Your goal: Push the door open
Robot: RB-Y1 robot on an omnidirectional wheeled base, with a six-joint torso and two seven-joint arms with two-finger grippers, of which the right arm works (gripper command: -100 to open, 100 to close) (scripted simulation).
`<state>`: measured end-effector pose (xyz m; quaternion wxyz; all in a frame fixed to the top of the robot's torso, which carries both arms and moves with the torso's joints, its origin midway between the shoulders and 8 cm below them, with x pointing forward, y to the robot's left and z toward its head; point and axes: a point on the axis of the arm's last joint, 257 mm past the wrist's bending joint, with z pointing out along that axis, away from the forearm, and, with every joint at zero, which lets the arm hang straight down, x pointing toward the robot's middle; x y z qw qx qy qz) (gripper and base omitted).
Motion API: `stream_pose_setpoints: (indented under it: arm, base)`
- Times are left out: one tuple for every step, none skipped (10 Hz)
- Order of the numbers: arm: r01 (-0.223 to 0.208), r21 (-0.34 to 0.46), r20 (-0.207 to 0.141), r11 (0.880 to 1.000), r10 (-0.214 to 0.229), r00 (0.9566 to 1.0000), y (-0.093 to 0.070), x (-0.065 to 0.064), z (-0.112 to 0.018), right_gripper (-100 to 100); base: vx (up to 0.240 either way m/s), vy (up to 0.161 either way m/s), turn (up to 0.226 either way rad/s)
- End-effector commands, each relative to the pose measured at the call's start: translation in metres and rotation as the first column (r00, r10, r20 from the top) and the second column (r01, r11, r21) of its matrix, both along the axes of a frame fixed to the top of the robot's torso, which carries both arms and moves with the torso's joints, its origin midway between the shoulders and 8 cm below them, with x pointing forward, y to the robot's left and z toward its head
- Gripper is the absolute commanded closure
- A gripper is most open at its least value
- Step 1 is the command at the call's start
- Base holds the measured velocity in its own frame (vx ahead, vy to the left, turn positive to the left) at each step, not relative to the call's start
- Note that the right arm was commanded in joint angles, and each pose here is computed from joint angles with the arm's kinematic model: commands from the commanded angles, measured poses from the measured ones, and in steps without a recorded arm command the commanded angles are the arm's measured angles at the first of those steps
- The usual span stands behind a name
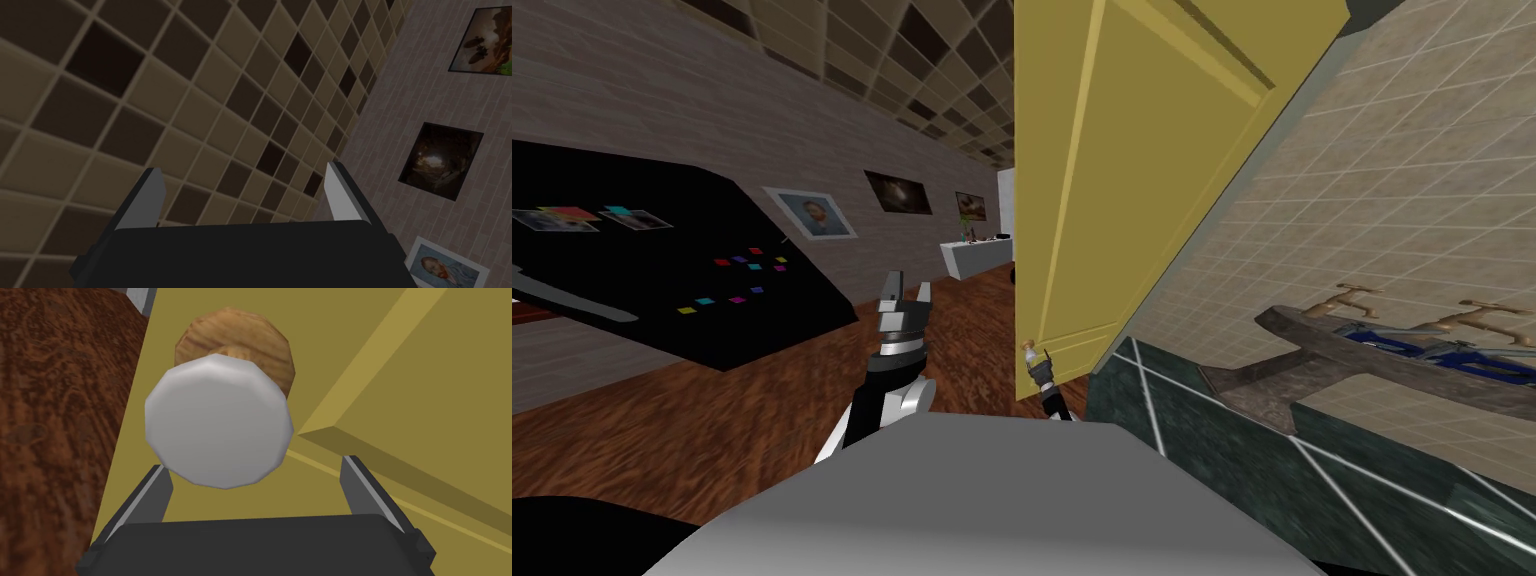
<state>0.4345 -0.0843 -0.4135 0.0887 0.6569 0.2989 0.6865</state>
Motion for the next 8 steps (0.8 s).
stream_pose_setpoints:
  arm:
    - [0.0,0.06,-0.013,0.998,0.001,0.9999,0.006,-0.005,0.002,-100]
    - [0.001,0.099,-0.023,0.995,0.002,0.9997,0.01,-0.008,0.002,-100]
    - [0.002,0.14,-0.033,0.99,0.003,0.9994,0.015,-0.012,0.003,-100]
    - [0.004,0.184,-0.044,0.983,0.004,0.999,0.021,-0.015,0.004,-100]
    - [0.007,0.229,-0.055,0.973,0.006,0.9984,0.027,-0.019,0.005,-100]
    - [0.01,0.275,-0.067,0.962,0.009,0.9977,0.034,-0.023,0.007,-100]
    - [0.013,0.32,-0.077,0.947,0.012,0.9969,0.042,-0.026,0.008,-100]
    - [0.017,0.363,-0.088,0.932,0.016,0.996,0.049,-0.029,0.011,-100]
  base:
    - [-0.098,-0.084,0.016]
    - [-0.115,-0.096,0.005]
    - [-0.12,-0.097,0.012]
    - [-0.109,-0.085,0.009]
    - [-0.1,-0.096,0.005]
    - [-0.088,-0.092,0.014]
    - [-0.101,-0.094,0.01]
    - [-0.091,-0.081,0.006]
